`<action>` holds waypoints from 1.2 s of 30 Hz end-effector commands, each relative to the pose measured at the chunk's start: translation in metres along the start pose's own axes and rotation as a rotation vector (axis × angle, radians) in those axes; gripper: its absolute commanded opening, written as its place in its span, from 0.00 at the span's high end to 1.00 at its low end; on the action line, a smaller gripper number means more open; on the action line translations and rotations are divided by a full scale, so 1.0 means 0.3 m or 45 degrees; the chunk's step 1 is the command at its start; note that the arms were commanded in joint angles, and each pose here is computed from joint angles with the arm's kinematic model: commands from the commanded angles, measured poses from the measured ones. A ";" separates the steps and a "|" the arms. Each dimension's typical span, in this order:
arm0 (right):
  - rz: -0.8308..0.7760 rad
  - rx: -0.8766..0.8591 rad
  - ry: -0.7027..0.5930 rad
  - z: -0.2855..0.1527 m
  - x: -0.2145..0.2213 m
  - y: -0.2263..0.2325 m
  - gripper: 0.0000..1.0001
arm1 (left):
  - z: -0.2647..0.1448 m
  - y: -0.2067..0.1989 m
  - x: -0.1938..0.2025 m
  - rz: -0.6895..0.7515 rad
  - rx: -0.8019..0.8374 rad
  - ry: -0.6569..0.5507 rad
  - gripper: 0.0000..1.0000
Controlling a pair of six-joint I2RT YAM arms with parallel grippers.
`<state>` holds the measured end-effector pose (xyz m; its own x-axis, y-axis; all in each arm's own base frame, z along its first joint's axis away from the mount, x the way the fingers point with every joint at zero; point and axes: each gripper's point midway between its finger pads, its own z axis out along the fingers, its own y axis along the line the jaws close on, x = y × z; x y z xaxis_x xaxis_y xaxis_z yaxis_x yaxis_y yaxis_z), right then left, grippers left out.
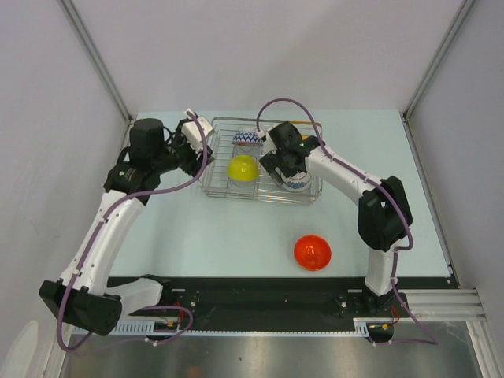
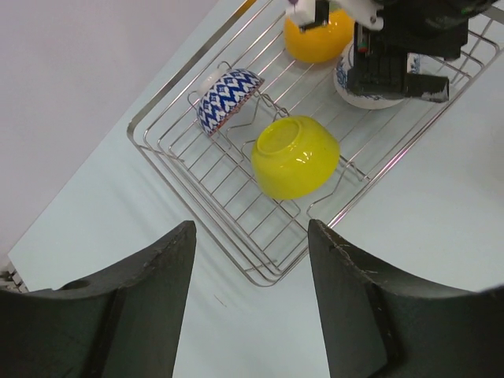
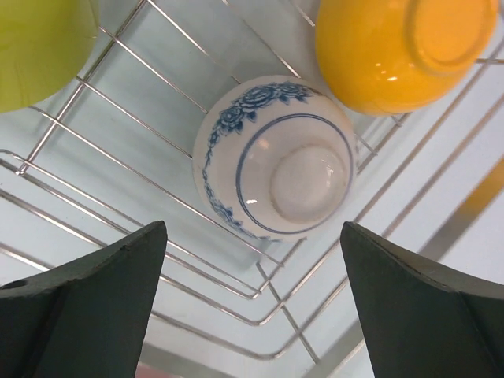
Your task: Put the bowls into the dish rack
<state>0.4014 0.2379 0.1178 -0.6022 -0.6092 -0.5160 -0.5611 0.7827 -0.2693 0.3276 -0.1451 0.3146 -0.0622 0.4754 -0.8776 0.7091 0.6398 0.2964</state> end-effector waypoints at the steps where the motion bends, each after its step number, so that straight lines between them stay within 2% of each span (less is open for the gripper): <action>1: 0.031 -0.030 -0.107 -0.148 -0.084 -0.056 0.03 | -0.002 -0.006 -0.077 0.038 0.052 -0.078 0.36; 5: 0.086 -0.043 -0.162 -0.220 -0.104 -0.129 0.03 | 0.017 -0.072 -0.094 0.047 0.195 -0.110 0.38; 7: 0.121 -0.086 -0.229 -0.287 -0.127 -0.153 0.04 | 0.040 -0.143 -0.086 0.067 0.304 -0.104 0.42; 12: 0.267 -0.092 -0.356 -0.414 -0.110 -0.308 0.04 | 0.163 -0.375 -0.018 0.150 0.526 0.010 0.40; 17: 0.417 -0.047 -0.416 -0.499 0.007 -0.454 0.04 | 0.277 -0.589 0.047 0.176 0.703 0.126 0.38; 22: 0.534 0.020 -0.426 -0.556 0.156 -0.567 0.05 | 0.382 -0.771 0.160 0.151 0.883 0.346 0.40; 25: 0.559 0.051 -0.436 -0.592 0.226 -0.587 0.05 | 0.412 -0.866 0.193 0.127 0.983 0.431 0.40; 29: 0.573 0.073 -0.446 -0.628 0.286 -0.593 0.05 | 0.422 -0.965 0.214 0.143 1.060 0.469 0.38; 36: 0.585 0.052 -0.474 -0.670 0.336 -0.555 0.05 | 0.460 -1.073 0.244 0.139 1.135 0.521 0.34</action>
<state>0.3321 0.0139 0.2659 -0.5686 -0.1156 -0.8145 -0.2180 0.9759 0.0137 0.1940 -0.3798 0.0983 -0.0767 0.8007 -0.5941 0.9883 -0.0177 -0.1514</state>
